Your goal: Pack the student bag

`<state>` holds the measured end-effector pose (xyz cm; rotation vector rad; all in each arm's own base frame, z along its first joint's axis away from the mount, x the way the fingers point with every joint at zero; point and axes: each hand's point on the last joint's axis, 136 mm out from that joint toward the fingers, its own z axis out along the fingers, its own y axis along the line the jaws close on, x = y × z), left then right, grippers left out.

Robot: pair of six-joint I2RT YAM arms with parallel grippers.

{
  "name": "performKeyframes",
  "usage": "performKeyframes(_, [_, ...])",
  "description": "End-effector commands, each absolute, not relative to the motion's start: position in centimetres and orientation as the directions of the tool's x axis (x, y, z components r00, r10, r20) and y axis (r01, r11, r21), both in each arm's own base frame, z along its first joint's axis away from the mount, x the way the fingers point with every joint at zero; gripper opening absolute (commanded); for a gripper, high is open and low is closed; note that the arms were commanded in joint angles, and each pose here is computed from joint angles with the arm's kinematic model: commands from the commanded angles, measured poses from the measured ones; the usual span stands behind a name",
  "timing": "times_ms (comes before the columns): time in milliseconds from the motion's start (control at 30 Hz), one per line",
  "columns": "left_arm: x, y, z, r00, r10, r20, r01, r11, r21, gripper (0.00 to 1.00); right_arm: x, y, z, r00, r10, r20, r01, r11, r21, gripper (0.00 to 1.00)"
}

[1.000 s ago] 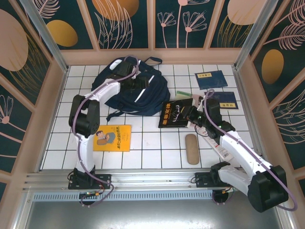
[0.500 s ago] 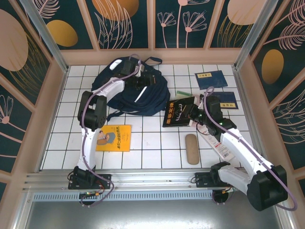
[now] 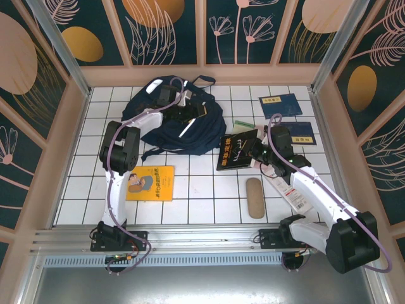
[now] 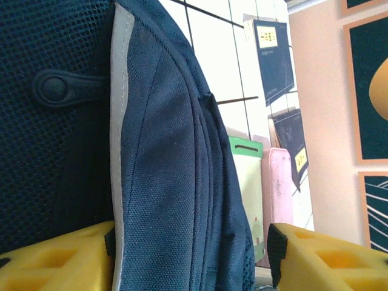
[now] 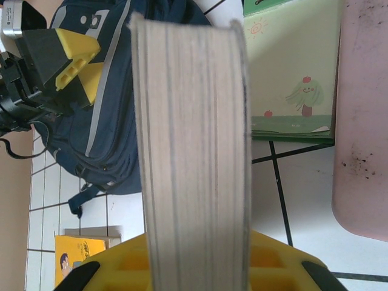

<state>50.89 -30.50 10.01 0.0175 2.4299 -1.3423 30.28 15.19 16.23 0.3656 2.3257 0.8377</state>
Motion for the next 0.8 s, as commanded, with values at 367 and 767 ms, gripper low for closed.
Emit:
performKeyframes(367, [52.3,-29.8,5.4,-0.942,-0.096,-0.323,0.174,0.681,-0.711,0.45,30.9,14.9,18.7,-0.712,0.490,-0.503,0.015,0.727,0.687,0.00])
performKeyframes(767, [50.7,-30.8,3.7,-0.942,0.013,-0.337,0.253,0.688,-0.680,0.00,30.6,14.9,19.5,-0.698,0.511,-0.501,-0.003,0.698,0.716,0.00])
